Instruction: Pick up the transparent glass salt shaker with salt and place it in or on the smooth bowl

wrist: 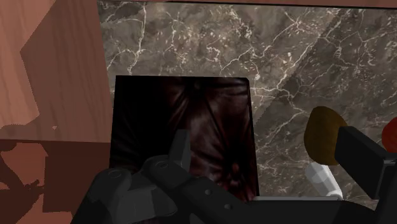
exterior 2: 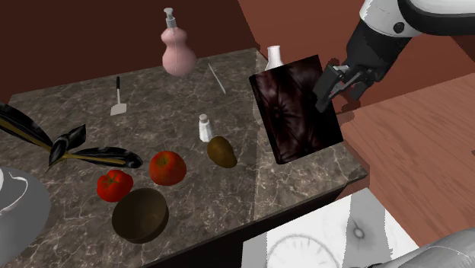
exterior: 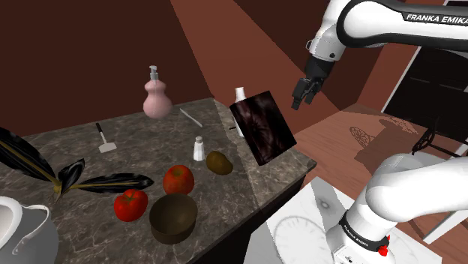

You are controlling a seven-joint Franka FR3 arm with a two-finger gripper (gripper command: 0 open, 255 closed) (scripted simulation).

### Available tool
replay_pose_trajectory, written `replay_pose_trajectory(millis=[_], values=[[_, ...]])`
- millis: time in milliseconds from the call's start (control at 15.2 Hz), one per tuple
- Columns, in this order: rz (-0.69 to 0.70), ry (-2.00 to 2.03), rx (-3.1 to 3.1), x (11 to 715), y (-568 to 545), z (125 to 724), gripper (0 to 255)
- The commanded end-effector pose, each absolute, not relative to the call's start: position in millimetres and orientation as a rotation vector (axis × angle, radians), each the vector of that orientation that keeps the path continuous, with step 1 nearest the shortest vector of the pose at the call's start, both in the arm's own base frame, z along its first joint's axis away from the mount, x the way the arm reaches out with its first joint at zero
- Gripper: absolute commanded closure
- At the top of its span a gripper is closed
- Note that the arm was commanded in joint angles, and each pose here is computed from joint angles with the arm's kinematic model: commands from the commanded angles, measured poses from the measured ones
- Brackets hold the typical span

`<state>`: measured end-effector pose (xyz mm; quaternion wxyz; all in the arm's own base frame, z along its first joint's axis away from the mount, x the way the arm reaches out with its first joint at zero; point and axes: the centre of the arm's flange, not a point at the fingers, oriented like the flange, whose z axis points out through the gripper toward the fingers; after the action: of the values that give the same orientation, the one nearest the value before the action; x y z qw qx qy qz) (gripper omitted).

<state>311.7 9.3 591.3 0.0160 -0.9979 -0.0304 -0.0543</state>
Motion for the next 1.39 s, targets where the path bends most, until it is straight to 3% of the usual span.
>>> replay_pose_trajectory(millis=[0,1320], values=[[-0.169,-0.095,-3.104,311.7,9.3,591.3,0],[-0.298,-0.069,-3.034,464.5,144.9,443.4,0]])
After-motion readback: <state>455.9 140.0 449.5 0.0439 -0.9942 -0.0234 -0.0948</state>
